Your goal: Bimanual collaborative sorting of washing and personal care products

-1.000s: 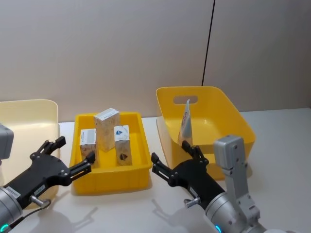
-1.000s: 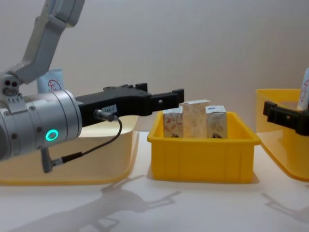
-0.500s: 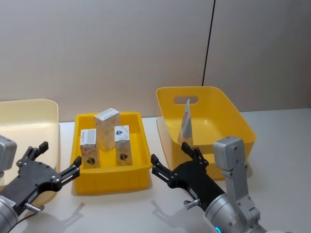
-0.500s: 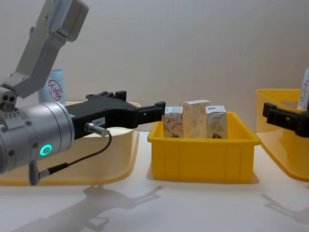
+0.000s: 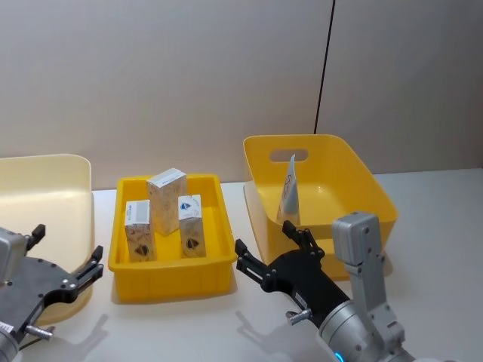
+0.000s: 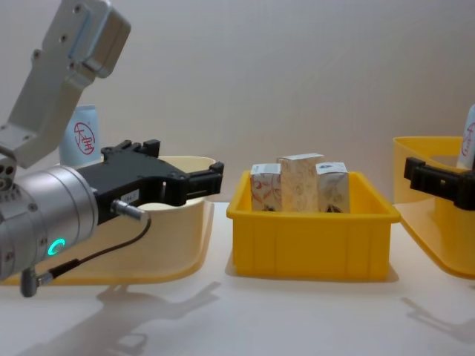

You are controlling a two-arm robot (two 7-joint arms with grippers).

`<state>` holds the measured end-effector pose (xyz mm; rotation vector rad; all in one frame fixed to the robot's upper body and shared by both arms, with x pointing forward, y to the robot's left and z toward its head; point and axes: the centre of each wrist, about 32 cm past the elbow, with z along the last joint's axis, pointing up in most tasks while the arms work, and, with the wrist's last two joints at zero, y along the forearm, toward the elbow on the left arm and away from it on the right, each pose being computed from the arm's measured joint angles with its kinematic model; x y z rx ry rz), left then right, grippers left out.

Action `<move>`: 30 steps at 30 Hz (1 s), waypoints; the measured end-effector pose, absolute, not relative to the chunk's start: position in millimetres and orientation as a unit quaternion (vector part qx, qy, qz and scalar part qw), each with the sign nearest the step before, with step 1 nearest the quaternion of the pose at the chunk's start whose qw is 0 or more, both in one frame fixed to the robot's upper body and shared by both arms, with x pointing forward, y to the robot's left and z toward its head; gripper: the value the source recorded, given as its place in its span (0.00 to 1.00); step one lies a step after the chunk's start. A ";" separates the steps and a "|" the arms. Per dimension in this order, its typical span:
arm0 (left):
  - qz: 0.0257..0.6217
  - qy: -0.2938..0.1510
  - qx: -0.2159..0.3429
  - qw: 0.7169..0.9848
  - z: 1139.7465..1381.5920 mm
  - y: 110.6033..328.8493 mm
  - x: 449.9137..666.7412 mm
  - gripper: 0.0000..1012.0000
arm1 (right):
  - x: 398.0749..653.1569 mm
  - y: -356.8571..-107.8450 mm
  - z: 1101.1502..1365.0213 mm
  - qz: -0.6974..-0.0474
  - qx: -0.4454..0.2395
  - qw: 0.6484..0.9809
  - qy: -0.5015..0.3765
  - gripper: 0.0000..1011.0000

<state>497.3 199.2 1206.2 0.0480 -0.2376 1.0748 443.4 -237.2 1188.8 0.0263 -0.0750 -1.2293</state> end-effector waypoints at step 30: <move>0.531 -0.127 0.028 0.837 1204.6 198.3 492.0 0.99 | 472.5 -228.4 1200.2 -0.546 0.008 0.836 -0.044 0.99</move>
